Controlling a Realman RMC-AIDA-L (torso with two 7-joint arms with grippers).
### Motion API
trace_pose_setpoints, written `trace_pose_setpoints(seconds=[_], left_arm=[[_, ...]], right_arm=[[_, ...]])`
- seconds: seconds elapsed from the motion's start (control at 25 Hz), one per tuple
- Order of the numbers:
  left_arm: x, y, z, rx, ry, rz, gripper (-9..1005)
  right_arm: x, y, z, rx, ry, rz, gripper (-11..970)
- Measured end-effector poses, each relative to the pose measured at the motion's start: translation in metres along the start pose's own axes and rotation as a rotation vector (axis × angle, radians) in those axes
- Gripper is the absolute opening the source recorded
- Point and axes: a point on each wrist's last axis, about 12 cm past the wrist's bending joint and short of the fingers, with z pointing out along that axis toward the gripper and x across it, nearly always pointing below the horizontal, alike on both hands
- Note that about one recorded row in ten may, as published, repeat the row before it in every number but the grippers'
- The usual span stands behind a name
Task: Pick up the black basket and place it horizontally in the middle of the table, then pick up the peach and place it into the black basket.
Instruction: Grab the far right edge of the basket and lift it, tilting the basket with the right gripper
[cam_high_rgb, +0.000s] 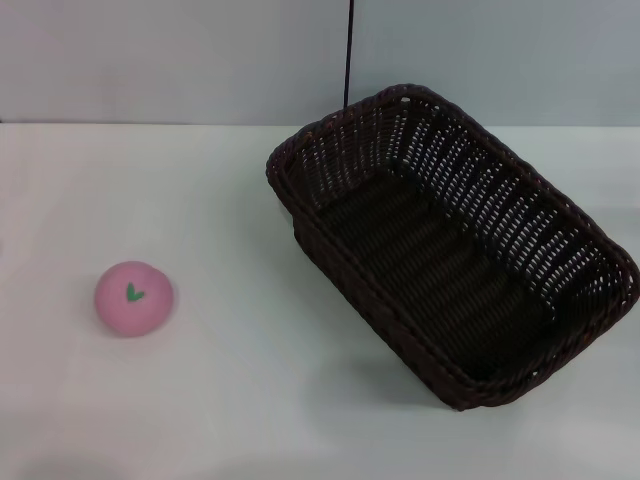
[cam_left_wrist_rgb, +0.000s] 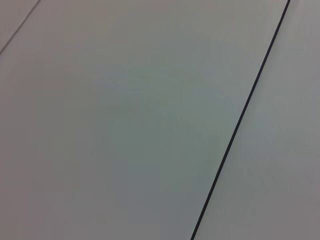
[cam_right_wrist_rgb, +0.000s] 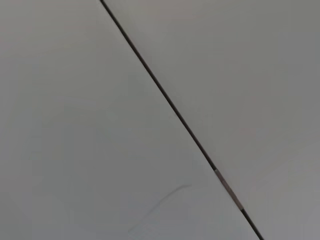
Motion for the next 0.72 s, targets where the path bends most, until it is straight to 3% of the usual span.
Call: trace_pose_setpoints(seconds=[0.16, 0.2, 0.36, 0.52, 0.56, 0.64, 0.72], left_arm=[[0.000, 0.000, 0.000, 0.000, 0.000, 0.000, 642], [0.000, 0.000, 0.000, 0.000, 0.000, 0.000, 772], [0.000, 0.000, 0.000, 0.000, 0.000, 0.000, 767], [0.000, 0.000, 0.001, 0.001, 0.000, 0.000, 763], [0.000, 0.000, 0.001, 0.002, 0.000, -0.001, 762], [0.000, 0.000, 0.001, 0.002, 0.000, -0.001, 761], [0.001, -0.001, 0.002, 0.004, 0.001, -0.002, 759]], right_arm=[[-0.001, 0.002, 0.001, -0.011, -0.006, -0.043, 598], [-0.001, 0.002, 0.001, -0.014, -0.005, -0.044, 595], [-0.003, 0.004, 0.003, -0.059, 0.023, -0.049, 586], [-0.016, 0.009, 0.003, -0.207, 0.112, -0.068, 577], [-0.028, 0.012, 0.004, -0.295, 0.177, -0.066, 574], [-0.034, 0.013, 0.003, -0.328, 0.203, -0.065, 570], [-0.062, 0.019, 0.003, -0.435, 0.328, -0.067, 565]])
